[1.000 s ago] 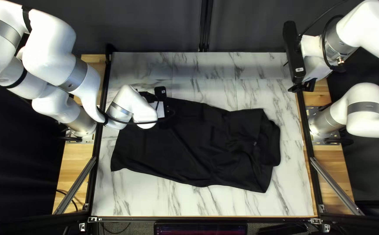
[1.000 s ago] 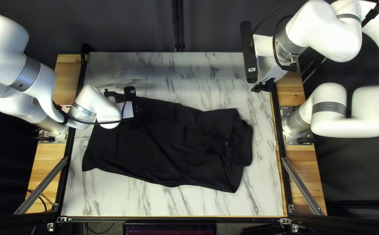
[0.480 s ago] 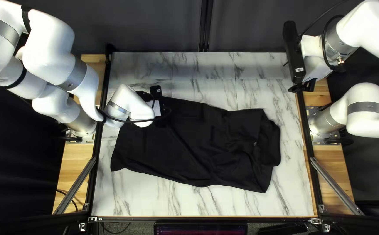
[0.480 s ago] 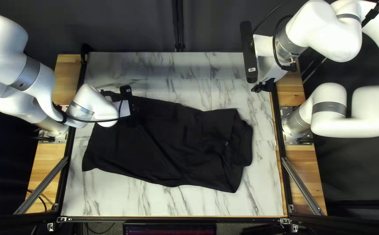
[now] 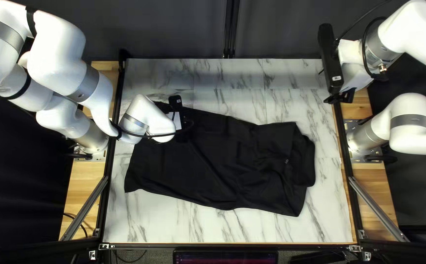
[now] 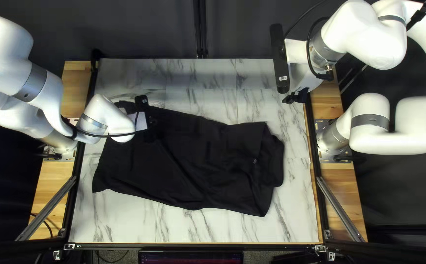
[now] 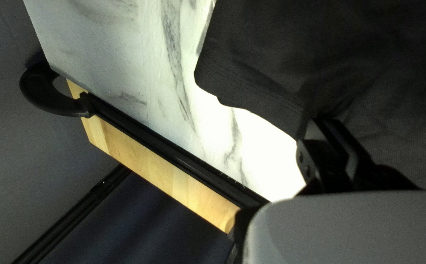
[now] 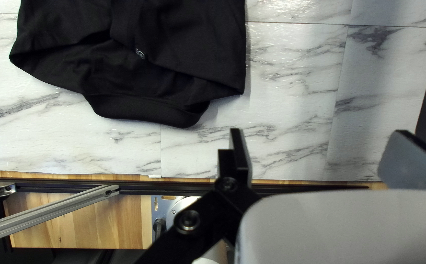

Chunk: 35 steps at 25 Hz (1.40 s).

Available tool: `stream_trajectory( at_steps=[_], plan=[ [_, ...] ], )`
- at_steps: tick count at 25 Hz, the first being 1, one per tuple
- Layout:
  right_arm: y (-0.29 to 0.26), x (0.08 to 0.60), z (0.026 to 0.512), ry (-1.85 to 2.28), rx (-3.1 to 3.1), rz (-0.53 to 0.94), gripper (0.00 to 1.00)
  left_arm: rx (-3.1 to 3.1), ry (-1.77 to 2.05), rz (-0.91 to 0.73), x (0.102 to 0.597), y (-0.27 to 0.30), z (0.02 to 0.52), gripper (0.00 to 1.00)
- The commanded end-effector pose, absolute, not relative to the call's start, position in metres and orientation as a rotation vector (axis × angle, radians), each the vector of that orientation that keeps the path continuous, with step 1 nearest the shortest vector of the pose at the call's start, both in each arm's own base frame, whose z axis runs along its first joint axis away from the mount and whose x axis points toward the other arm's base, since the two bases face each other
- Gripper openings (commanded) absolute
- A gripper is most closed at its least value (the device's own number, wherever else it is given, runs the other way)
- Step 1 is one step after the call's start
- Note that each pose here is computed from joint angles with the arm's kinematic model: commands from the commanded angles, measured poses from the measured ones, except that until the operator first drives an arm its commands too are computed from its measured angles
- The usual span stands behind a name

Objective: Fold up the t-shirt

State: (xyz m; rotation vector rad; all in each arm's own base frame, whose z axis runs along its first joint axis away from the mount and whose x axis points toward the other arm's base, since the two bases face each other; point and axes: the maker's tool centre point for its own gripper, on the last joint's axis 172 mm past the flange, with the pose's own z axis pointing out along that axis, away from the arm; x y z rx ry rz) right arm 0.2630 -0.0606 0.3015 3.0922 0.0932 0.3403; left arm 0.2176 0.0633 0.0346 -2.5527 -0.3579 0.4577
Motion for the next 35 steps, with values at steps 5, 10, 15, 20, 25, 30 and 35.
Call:
stream_trajectory(
  at_steps=[5, 10, 15, 20, 25, 30, 35],
  plan=[
    [-0.061, 0.263, 0.302, 0.093, 3.092, 0.34, 1.0, -2.546, -0.357, 0.457, 0.218, 0.049, 0.039, 0.01],
    [-0.061, 0.263, 0.302, 0.093, 3.092, 0.34, 1.0, -2.541, -0.372, 0.46, 0.211, 0.052, 0.036, 0.01],
    [-0.061, 0.263, 0.302, 0.093, 3.092, 0.34, 1.0, -2.532, -0.382, 0.461, 0.209, 0.054, 0.039, 0.01],
    [-0.061, 0.263, 0.302, 0.093, 3.092, 0.34, 1.0, -2.524, -0.384, 0.462, 0.208, 0.053, 0.042, 0.01],
    [-0.061, 0.263, 0.302, 0.093, 3.092, 0.34, 1.0, -2.519, -0.392, 0.459, 0.202, 0.053, 0.041, 0.02],
    [-0.061, 0.263, 0.302, 0.093, 3.092, 0.34, 1.0, -2.521, -0.394, 0.46, 0.2, 0.05, 0.043, 0.06],
    [-0.061, 0.263, 0.302, 0.093, 3.092, 0.34, 1.0, -2.522, -0.393, 0.459, 0.202, 0.047, 0.047, 1.0]
  ],
)
